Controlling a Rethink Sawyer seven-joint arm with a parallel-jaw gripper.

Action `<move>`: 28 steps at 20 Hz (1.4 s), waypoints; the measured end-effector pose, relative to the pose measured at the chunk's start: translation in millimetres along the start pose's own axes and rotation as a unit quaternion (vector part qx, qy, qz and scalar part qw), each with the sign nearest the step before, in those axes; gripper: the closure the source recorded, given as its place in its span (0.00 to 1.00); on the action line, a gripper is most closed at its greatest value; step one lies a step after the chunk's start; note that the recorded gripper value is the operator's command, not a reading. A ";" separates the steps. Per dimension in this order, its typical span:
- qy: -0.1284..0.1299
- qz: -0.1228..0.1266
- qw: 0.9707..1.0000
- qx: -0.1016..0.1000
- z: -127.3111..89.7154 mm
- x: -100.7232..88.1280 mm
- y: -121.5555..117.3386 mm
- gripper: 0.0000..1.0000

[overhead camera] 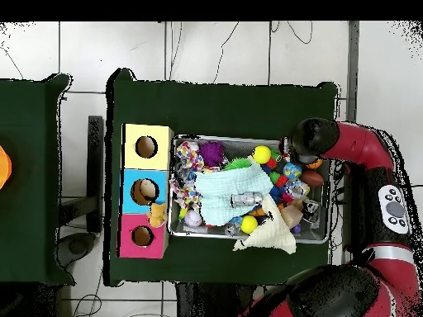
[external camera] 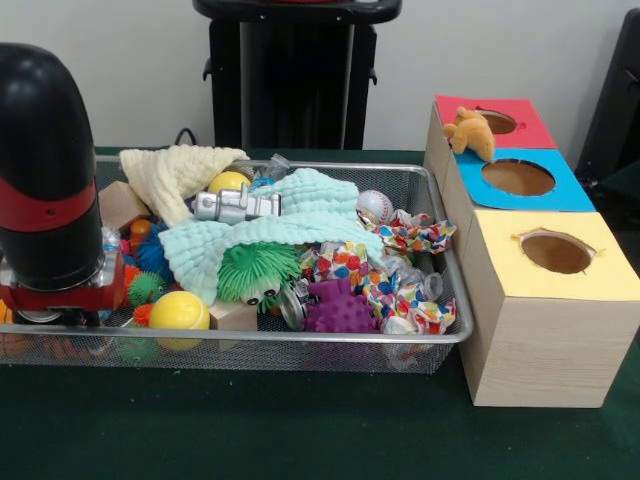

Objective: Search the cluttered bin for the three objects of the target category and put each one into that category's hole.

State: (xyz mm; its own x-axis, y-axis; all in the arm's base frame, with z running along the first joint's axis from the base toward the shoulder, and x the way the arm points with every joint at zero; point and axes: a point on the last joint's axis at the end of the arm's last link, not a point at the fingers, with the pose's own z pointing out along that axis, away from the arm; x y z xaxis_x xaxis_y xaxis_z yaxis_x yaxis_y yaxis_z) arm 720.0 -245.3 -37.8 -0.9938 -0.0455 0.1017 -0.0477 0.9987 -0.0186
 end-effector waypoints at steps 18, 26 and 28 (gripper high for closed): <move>0.000 0.000 1.000 0.000 0.0 -0.2 -0.3 1.00; -0.003 -0.002 1.000 0.004 -10.3 -0.6 -0.9 1.00; -0.007 -0.004 1.000 0.009 -24.8 -1.8 -2.5 1.00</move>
State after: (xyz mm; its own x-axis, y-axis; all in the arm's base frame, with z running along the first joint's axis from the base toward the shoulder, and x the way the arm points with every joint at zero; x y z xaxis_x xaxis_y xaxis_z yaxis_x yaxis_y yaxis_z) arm 724.4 -247.1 -13.3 -0.9947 -0.0538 0.0878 -0.0572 0.9977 -0.0360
